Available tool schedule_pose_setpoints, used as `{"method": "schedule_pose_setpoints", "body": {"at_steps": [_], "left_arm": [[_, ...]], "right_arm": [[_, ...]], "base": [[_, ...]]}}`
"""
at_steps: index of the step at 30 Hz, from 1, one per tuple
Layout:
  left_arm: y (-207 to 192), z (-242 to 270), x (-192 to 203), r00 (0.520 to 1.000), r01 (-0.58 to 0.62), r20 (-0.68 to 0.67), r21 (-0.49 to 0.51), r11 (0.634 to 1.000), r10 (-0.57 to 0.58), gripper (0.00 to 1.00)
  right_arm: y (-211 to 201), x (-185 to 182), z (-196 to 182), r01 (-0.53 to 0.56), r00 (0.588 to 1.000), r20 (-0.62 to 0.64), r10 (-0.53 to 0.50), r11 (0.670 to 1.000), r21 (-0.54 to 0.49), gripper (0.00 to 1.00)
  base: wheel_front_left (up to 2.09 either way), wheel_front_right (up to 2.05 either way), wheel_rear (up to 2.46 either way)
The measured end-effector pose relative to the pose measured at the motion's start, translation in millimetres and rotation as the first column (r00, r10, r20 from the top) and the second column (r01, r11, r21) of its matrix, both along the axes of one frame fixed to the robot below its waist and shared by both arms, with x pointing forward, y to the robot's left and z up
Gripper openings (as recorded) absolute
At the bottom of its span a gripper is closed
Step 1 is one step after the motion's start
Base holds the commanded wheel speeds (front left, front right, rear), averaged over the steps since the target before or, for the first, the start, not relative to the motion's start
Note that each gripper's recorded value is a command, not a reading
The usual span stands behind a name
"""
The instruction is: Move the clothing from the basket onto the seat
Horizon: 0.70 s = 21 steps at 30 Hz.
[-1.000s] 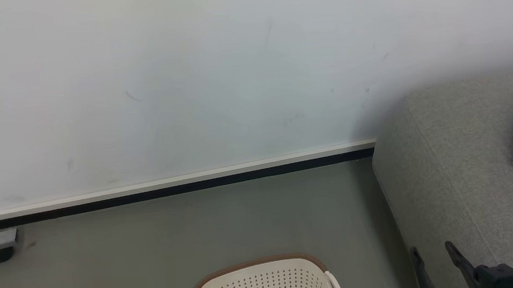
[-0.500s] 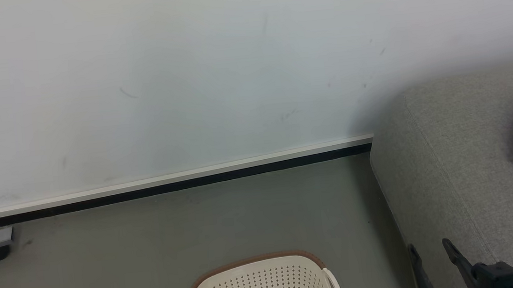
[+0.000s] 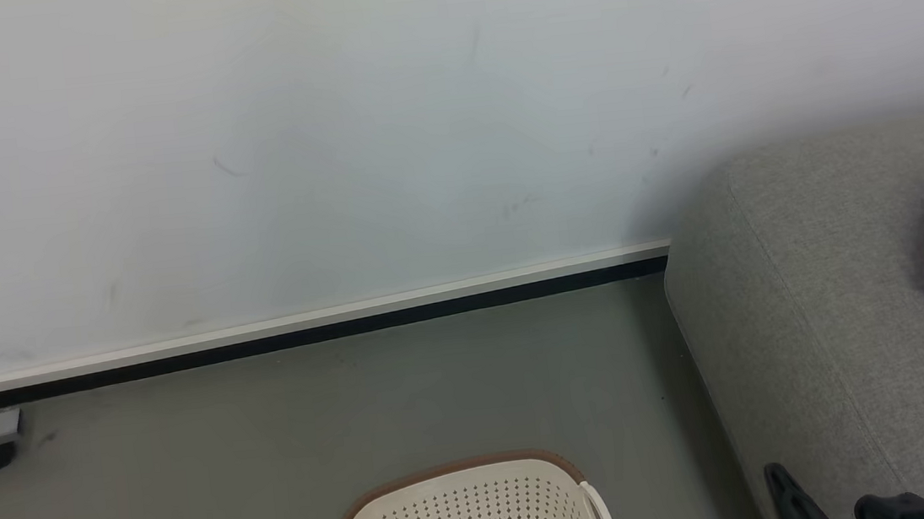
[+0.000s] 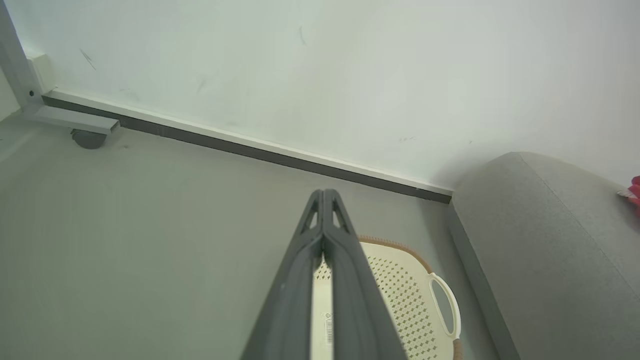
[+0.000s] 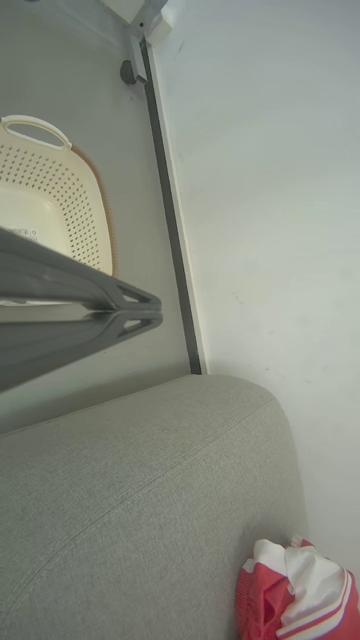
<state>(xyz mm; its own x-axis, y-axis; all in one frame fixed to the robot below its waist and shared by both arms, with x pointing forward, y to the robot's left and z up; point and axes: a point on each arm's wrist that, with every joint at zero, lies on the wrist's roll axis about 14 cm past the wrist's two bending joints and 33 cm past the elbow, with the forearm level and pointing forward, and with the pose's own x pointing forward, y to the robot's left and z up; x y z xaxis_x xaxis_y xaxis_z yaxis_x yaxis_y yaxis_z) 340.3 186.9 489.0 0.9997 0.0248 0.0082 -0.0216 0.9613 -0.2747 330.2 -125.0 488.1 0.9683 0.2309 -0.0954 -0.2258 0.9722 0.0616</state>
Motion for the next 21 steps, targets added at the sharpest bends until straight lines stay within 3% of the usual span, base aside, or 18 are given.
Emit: {"method": "schedule_pose_setpoints", "body": {"at_steps": [10,21], "left_arm": [[5.7,-7.7,1.9,0.998,-0.035,-0.053,-0.186,0.982,0.025,0.00],[9.8,-7.5,7.7,0.996,-0.062,-0.076,-0.347,0.936,0.038,0.00]], "right_arm": [[-9.3,3.5,0.5,0.049,0.998,-0.039,-0.041,0.974,0.223,0.00],[-19.0,9.7,3.9,0.091,0.995,-0.066,-0.070,0.910,0.406,0.00]], "base": [[0.00,0.00,0.00],[0.00,0.00,0.00]]}}
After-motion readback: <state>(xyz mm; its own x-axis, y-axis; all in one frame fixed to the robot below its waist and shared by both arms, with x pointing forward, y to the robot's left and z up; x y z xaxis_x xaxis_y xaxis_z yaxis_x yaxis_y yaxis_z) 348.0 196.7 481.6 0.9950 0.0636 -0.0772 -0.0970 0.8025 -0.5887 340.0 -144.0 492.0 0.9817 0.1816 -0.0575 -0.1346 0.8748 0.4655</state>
